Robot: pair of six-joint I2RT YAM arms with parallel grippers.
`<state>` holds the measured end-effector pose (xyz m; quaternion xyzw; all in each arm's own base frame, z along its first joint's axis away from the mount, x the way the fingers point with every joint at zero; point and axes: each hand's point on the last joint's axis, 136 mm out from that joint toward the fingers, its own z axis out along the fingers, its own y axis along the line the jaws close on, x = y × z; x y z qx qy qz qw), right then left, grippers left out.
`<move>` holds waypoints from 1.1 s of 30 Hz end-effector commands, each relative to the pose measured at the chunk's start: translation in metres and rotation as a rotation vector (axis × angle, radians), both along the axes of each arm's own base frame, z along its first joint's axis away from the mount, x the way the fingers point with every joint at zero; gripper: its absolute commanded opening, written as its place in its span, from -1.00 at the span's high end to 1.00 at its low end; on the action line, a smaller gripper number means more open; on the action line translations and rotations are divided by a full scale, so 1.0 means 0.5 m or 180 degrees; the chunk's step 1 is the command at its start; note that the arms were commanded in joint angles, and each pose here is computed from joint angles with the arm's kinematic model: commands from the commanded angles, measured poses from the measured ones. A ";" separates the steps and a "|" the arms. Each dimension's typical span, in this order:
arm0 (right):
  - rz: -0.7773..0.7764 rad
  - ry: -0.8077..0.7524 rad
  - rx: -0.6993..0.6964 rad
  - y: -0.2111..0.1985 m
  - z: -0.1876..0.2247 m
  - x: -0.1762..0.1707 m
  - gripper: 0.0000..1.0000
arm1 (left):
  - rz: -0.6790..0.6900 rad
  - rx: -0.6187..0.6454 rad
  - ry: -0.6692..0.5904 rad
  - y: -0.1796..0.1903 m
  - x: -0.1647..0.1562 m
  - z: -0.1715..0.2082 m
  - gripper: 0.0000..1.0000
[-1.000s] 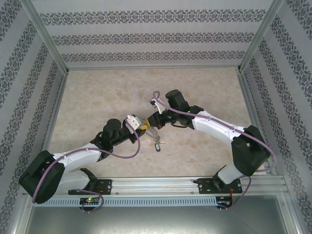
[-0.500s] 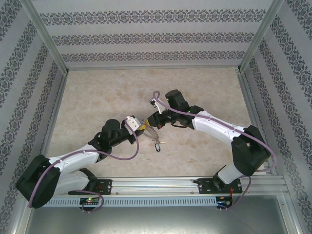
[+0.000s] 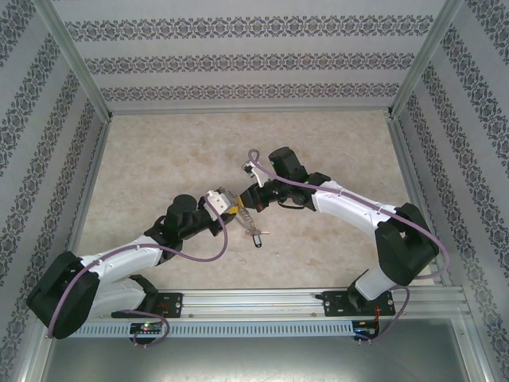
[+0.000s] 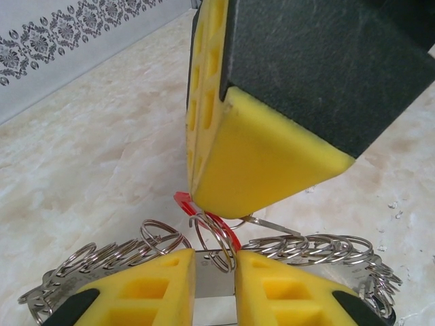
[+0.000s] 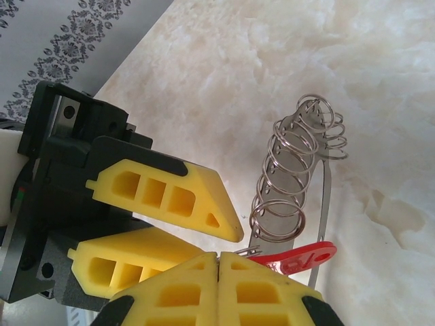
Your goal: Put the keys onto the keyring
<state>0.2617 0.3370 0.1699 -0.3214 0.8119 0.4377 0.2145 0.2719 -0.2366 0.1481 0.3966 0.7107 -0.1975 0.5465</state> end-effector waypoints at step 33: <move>0.0138 0.0178 -0.0029 0.010 -0.022 -0.012 1.00 | 0.0082 0.0251 -0.0091 0.006 0.017 -0.023 0.70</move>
